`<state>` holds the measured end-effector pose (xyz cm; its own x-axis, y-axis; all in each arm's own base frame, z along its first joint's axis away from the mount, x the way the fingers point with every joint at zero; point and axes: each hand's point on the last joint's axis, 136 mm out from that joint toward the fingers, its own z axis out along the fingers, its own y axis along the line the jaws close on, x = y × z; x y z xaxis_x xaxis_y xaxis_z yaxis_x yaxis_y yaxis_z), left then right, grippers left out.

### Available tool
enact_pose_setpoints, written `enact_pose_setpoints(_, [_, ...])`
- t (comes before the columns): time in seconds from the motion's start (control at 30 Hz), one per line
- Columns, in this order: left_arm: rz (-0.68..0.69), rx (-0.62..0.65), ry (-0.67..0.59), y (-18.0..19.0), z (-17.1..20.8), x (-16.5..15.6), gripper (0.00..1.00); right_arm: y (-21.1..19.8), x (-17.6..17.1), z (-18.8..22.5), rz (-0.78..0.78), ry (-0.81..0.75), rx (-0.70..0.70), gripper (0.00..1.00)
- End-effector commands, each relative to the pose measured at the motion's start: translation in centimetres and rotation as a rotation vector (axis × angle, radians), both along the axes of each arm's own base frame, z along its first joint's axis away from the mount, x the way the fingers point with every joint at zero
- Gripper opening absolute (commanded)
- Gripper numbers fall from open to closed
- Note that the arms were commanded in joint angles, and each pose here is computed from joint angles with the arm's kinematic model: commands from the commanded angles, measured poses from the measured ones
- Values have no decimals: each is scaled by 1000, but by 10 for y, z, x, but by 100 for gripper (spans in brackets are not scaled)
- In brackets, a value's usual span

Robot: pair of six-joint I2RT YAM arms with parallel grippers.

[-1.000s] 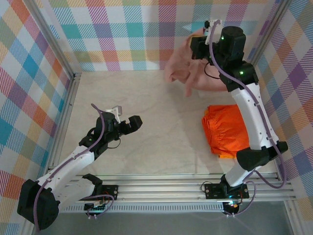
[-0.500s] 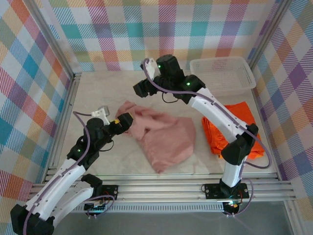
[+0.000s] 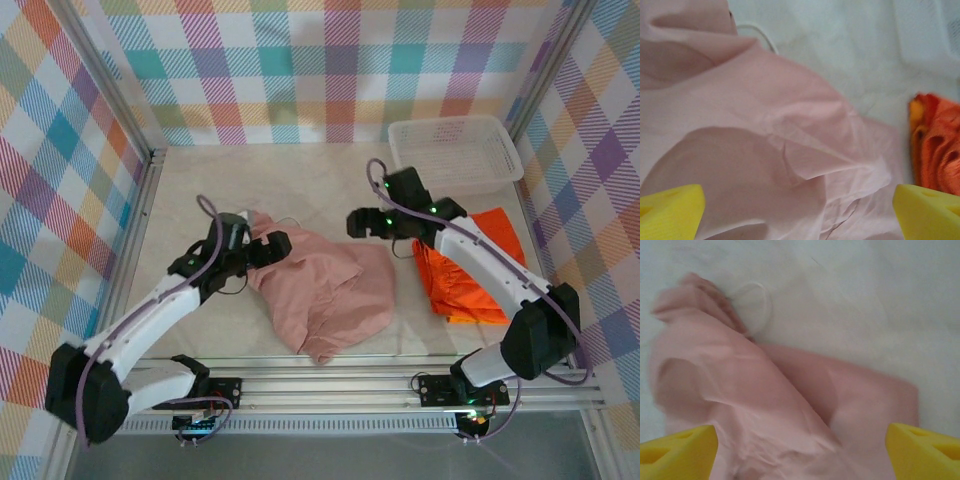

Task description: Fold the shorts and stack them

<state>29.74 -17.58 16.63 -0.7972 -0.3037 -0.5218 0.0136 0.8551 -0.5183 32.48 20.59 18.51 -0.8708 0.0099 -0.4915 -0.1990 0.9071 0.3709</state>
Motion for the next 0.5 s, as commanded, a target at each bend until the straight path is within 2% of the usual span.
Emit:
enact_pose_setpoints(0.0, [-165, 128, -19, -32, 9, -5, 95, -24, -17, -38, -169, 143, 73, 87])
enact_pose_setpoints(0.1, [-241, 258, -13, -57, 2, -3, 94, -39, -37, -62, -229, 201, 47, 86])
enact_pose_setpoints(0.23, [-320, 400, -1, -89, -14, 2, 92, -54, -57, -89, -301, 246, 27, 79])
enact_pose_setpoints(0.47, [-434, 464, 101, -145, -53, 10, 87, -45, -70, -122, -282, 329, 76, 66])
